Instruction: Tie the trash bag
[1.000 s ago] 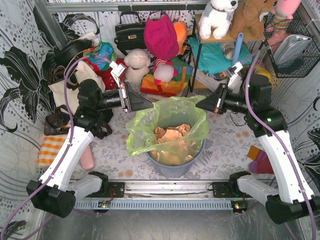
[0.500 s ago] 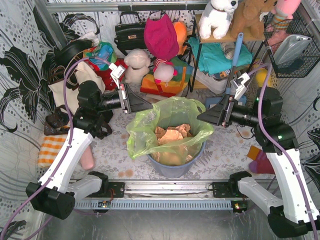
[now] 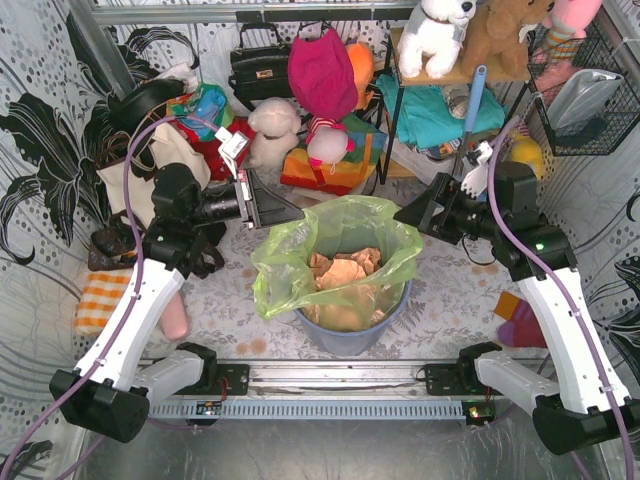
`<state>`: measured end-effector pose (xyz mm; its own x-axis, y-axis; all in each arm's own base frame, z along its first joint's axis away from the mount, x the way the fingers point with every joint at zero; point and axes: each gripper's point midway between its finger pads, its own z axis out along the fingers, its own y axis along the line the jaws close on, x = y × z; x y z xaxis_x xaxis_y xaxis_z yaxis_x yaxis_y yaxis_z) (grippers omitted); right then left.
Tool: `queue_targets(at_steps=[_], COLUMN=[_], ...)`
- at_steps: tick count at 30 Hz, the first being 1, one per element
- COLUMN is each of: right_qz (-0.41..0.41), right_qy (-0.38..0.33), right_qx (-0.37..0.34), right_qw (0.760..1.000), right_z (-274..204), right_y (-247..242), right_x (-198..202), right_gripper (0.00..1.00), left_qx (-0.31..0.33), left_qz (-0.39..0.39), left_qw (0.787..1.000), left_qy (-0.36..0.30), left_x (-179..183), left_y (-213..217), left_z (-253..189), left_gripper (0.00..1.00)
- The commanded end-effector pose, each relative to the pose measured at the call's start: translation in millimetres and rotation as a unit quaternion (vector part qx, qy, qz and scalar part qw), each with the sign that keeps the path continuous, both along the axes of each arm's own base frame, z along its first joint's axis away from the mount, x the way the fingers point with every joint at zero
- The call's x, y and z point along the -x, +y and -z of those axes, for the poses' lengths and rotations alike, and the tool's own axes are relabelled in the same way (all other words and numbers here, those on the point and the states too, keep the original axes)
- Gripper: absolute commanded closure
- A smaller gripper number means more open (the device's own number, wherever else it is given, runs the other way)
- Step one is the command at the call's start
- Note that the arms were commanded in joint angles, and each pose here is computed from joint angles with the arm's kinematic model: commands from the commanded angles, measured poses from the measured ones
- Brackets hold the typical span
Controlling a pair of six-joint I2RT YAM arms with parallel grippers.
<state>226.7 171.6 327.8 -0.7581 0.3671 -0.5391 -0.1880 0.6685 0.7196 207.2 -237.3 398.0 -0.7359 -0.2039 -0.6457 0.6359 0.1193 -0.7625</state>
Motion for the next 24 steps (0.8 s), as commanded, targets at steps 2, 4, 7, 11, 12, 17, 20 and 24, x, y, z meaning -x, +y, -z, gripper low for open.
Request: queue_targets(at_steps=[2, 4, 7, 11, 12, 17, 20, 24], right_qz=[0.017, -0.007, -0.042, -0.084, -0.091, -0.111, -0.136, -0.158], right_qy=[0.017, 0.021, 0.021, -0.008, -0.014, -0.029, -0.035, -0.054], right_qx=[-0.018, -0.057, -0.123, -0.19, -0.199, -0.213, -0.236, -0.267], right_qw=[1.0, 0.998, 0.991, 0.978, 0.976, 0.97, 0.962, 0.949], right_z=[15, 12, -2, -38, -46, -67, -80, -100], right_y=[3, 14, 29, 40, 41, 42, 46, 47], right_x=[-6, -2, 7, 20, 22, 32, 40, 51], right_gripper=[0.27, 0.34, 0.48, 0.53, 0.55, 0.62, 0.62, 0.63], left_qx=[0.005, 0.005, 0.006, 0.008, 0.008, 0.009, 0.009, 0.01], left_qz=[-0.002, -0.002, -0.001, 0.0, 0.0, 0.002, 0.002, 0.002], left_qw=[1.0, 1.0, 1.0, 1.0, 1.0, 1.0, 1.0, 1.0], left_qy=[-0.03, -0.029, -0.028, -0.03, -0.03, -0.028, -0.027, -0.028], left_x=[5, 5, 5, 6, 6, 4, 4, 2], left_y=[1, 1, 1, 1, 1, 0, 0, -1], left_z=[-6, -6, -6, -8, -8, -7, -6, -7], left_gripper=[1.0, 1.0, 1.0, 1.0, 1.0, 1.0, 1.0, 1.0])
